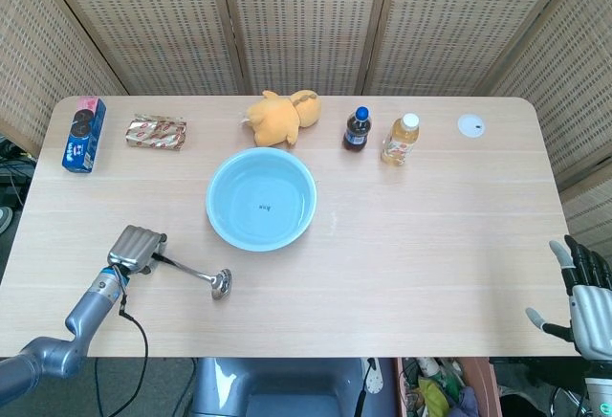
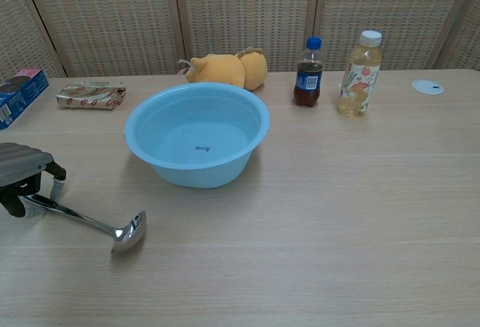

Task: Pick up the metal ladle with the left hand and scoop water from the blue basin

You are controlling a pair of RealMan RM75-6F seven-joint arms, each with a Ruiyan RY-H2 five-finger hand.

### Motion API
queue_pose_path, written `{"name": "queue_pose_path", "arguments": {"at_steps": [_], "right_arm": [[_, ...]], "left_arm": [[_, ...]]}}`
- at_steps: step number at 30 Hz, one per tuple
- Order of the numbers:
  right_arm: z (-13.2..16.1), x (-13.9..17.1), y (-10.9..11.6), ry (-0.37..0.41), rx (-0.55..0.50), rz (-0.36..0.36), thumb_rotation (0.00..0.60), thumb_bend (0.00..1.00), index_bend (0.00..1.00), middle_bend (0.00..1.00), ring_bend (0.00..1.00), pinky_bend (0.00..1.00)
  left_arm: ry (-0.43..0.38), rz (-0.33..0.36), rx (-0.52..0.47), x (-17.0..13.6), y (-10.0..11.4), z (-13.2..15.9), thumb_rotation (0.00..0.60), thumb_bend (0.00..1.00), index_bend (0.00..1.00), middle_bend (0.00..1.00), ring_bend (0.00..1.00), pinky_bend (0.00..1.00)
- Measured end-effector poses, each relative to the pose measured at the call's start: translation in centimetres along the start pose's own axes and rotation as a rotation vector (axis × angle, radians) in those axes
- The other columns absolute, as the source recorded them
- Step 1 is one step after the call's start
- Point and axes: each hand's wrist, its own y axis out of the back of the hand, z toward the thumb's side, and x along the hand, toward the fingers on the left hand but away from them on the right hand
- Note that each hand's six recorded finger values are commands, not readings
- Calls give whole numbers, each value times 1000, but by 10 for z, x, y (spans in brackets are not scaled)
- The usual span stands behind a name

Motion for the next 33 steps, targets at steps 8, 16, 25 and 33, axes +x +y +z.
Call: {"name": "queue_pose_path", "arguments": {"at_steps": [8, 16, 25, 33], "right_arm": [[1, 0, -1, 2, 3, 4, 600, 0, 0, 0, 0, 0], [1, 0, -1, -1, 4, 3, 600, 0, 0, 0, 0, 0], [-2, -3, -2, -15, 7, 1, 600, 0, 0, 0, 0, 0], [-6, -6, -4, -35, 8, 9, 600, 0, 0, 0, 0, 0]], "left_arm": [[-12, 59, -21, -12, 23, -3, 600, 414, 839, 1000, 978, 1000], [-40, 97, -62, -27, 51, 1, 600, 423, 851, 1000, 978, 1000], [-67, 154, -86, -41, 94, 6, 600, 449, 859, 1000, 978, 1000], [-82, 192, -102, -39, 133, 10, 600, 451, 869, 1000, 978, 1000]]}}
